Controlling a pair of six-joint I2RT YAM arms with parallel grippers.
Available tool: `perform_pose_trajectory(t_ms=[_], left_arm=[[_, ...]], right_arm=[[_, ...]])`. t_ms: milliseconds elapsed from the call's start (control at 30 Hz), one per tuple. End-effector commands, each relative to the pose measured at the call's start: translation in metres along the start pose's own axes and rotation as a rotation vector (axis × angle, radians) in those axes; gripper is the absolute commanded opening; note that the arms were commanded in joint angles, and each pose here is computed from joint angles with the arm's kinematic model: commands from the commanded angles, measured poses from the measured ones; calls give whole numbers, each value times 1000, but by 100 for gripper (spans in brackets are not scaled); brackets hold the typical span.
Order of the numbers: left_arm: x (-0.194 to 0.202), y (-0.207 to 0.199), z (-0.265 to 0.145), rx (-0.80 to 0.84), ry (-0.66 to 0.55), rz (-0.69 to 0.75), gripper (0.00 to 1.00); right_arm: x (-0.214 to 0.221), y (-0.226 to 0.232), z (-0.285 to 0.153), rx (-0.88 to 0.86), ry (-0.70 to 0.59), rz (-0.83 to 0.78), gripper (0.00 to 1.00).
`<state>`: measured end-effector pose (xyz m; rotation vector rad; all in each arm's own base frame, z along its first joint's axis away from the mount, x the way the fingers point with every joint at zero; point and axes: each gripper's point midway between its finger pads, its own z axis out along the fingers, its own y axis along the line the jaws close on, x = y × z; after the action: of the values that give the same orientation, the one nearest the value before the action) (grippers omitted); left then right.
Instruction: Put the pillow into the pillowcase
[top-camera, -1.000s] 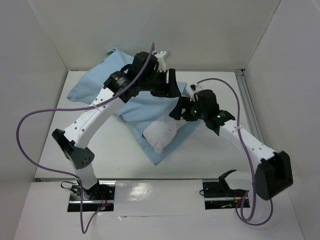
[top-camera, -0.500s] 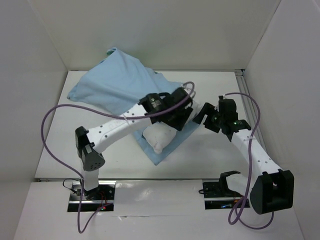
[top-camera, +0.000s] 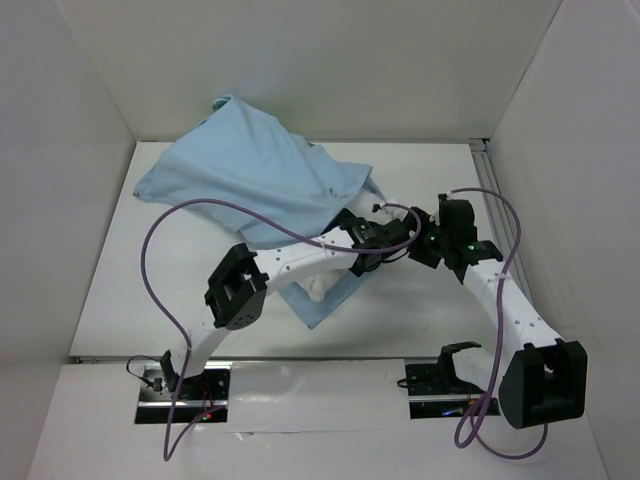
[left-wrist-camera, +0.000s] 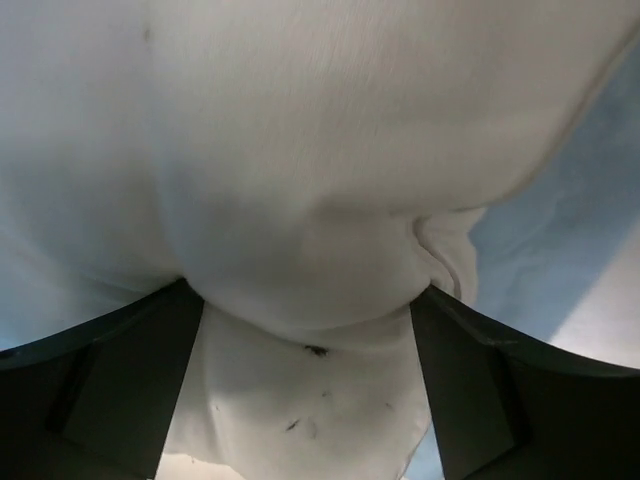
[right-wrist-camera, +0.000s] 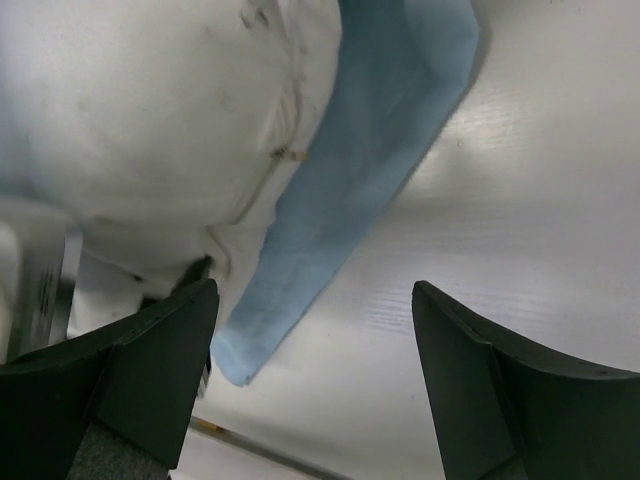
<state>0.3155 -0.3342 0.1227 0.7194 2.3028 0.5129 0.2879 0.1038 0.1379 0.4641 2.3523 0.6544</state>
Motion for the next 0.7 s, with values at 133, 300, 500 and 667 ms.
perform_pose_trajectory(t_ms=[133,300,500,667], left_arm=[[-24,62,37,-76,47,-180,0],[-85,128,-28,458,-84,-554,0],[-105,214,-73,721,-237,-744,0],[-113,242,-93,836,-298,-831,0]], right_arm=[[21,-8,8,-21,73,0,85],[7,19,5,-149,31,-43,85],[-50,93,-6,-363,-92,-88,49],[-67,157,17,-499,-95,-86,12]])
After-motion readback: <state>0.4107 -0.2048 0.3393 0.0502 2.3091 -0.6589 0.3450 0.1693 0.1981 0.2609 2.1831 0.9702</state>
